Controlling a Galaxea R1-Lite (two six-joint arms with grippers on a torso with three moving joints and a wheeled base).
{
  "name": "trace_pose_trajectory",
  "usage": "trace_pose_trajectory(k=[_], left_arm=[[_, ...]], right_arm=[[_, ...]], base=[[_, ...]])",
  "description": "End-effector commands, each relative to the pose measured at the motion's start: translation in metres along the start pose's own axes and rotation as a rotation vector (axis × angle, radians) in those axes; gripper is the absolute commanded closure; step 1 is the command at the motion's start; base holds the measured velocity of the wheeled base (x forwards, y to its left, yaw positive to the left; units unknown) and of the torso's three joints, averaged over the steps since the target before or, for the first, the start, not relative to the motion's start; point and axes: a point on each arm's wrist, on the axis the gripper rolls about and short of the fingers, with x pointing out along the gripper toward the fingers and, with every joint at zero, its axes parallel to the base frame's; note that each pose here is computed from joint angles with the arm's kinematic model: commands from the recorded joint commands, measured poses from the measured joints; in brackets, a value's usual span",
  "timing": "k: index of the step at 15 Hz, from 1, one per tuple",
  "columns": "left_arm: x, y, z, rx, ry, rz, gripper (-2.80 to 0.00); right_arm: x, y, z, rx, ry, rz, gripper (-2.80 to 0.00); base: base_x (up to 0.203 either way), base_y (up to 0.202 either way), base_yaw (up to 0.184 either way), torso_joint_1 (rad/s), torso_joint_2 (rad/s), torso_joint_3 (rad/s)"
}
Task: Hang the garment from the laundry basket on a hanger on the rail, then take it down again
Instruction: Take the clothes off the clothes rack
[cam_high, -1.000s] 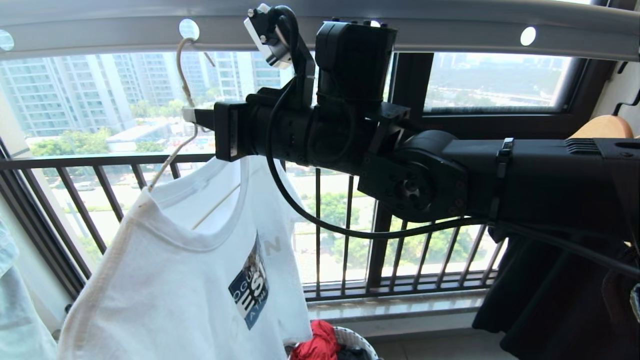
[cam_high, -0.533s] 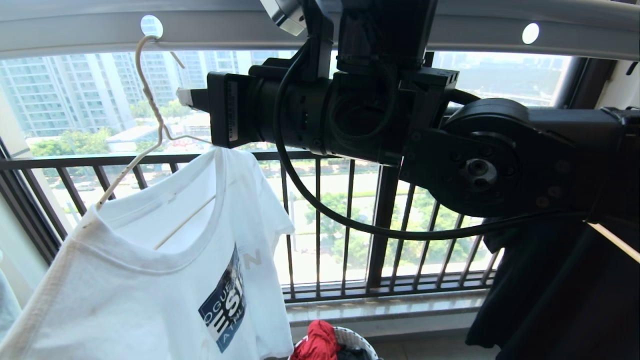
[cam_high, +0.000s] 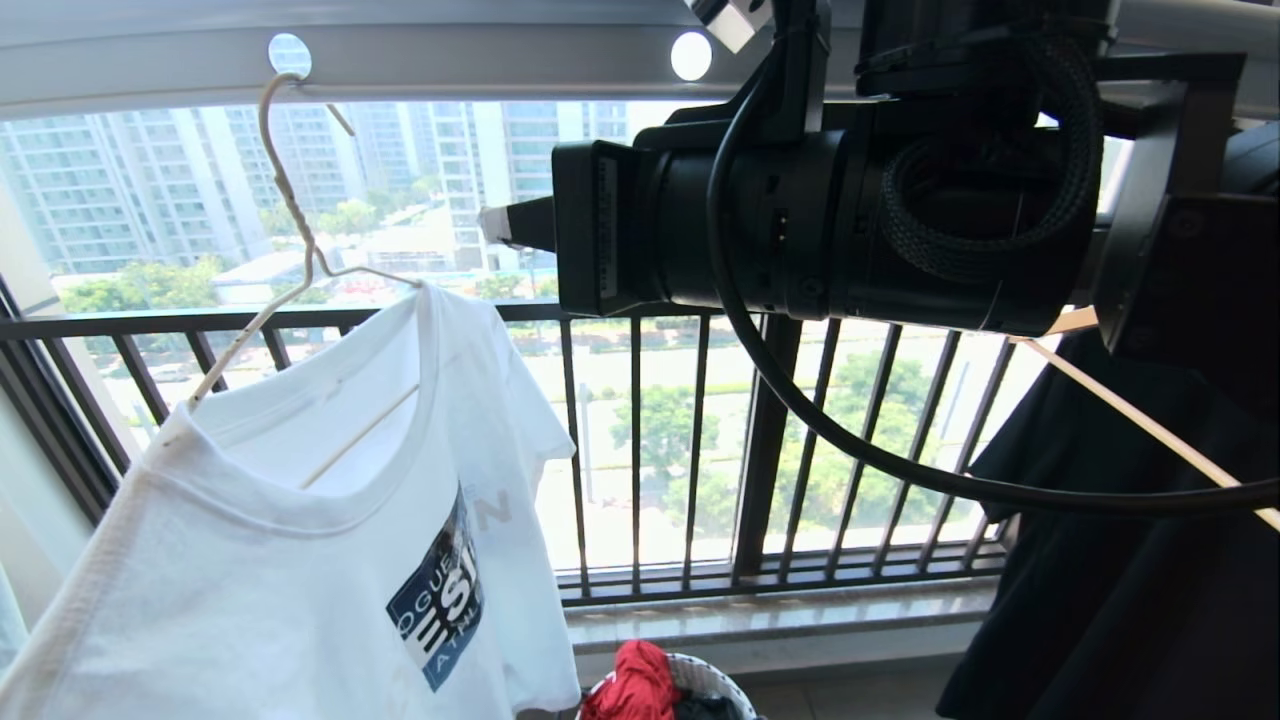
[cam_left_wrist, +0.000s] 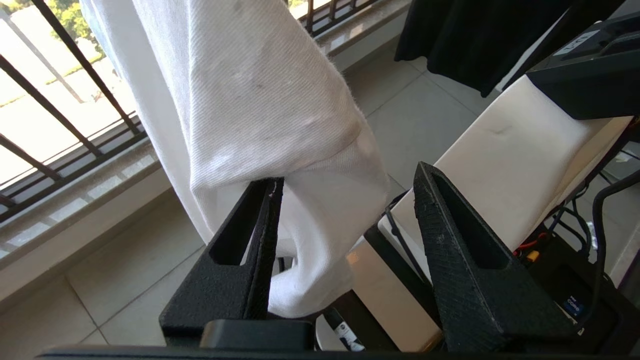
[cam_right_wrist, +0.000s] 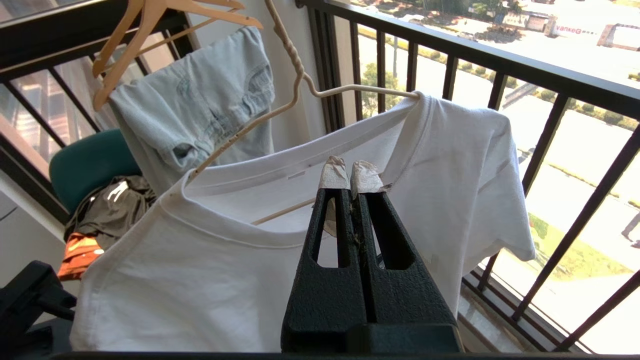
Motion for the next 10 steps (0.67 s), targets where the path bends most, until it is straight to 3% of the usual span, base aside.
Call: trace_pose_trajectory(k=[1, 3, 6, 7, 10], left_arm=[[-0.008, -0.006, 0.006, 0.030, -0.029, 0.005, -2.80], [-0.018, -0.014, 0.015, 0.045, -0.079, 0.022, -2.80], [-0.039, -0.027, 0.039, -0.029, -0.181, 0.048, -2.80], [-0.041, -0.030, 0.041, -0.036, -0.196, 0.046, 0.00], [-0.041, -0.029, 0.042, -0.043, -0.197, 0.034, 0.00]], right_arm=[[-0.018, -0.007, 0.005, 0.003, -0.010, -0.043, 0.00], [-0.029, -0.016, 0.001, 0.011, 0.008, -0.080, 0.00], [-0.048, -0.028, -0.009, 0.021, 0.041, -0.134, 0.00], [-0.054, -0.033, -0.010, 0.023, 0.042, -0.165, 0.00], [-0.075, -0.043, -0.016, 0.033, 0.058, -0.228, 0.00]], base=[[0.000, 0.000, 0.000, 0.000, 0.00, 0.000], [0.000, 0.000, 0.000, 0.000, 0.00, 0.000], [0.000, 0.000, 0.000, 0.000, 0.00, 0.000], [0.000, 0.000, 0.000, 0.000, 0.00, 0.000], [0.000, 0.000, 0.000, 0.000, 0.00, 0.000]])
